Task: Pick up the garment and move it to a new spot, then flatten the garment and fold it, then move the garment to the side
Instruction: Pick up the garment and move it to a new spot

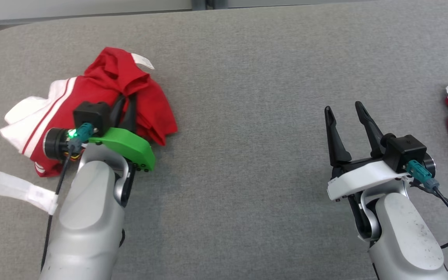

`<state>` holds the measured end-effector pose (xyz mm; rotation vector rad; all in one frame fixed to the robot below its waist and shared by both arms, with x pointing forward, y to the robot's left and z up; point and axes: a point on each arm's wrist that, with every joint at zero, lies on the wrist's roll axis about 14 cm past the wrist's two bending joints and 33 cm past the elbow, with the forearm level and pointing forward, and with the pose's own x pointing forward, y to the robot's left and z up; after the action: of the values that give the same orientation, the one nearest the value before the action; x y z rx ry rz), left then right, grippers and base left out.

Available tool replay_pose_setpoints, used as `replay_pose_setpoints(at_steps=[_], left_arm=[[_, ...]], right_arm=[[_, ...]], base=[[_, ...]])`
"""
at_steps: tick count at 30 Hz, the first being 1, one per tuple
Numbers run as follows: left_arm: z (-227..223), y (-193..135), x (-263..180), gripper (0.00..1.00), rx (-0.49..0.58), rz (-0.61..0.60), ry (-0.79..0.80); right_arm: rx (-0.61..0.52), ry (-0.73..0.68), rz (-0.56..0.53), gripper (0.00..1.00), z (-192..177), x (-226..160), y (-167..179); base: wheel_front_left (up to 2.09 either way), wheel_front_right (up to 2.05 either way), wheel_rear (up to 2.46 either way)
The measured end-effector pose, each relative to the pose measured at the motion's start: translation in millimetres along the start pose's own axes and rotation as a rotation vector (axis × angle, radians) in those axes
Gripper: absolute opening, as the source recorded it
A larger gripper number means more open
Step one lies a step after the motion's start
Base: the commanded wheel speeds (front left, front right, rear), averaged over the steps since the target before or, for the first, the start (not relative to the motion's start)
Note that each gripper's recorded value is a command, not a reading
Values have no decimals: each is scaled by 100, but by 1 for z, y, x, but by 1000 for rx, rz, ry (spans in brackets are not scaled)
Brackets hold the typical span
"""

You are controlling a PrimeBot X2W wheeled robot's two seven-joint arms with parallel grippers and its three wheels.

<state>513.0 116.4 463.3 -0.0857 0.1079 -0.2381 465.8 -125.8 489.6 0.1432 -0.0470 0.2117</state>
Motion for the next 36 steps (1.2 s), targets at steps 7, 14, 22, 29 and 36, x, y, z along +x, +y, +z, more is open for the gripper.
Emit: replay_pose_setpoints(at_steps=[7,14,22,29,36], left_arm=[[7,-112,9,0,-20,-317,-23],[10,-209,-8,0,-21,-585,-33],[5,-230,-14,100,-1,-599,-20],[1,-186,-11,100,-22,-433,-9],[-4,-126,-24,100,-45,-236,-12]], right_arm=[[-8,-22,-85,100,14,-21,-28],[-19,-31,-152,100,23,-42,-50],[-19,-43,-191,100,30,-54,-61],[-6,-39,-159,100,27,-49,-49],[5,-33,-114,100,23,-42,-33]], base=[[0,0,0],[0,0,0],[0,0,0],[0,0,0],[0,0,0]])
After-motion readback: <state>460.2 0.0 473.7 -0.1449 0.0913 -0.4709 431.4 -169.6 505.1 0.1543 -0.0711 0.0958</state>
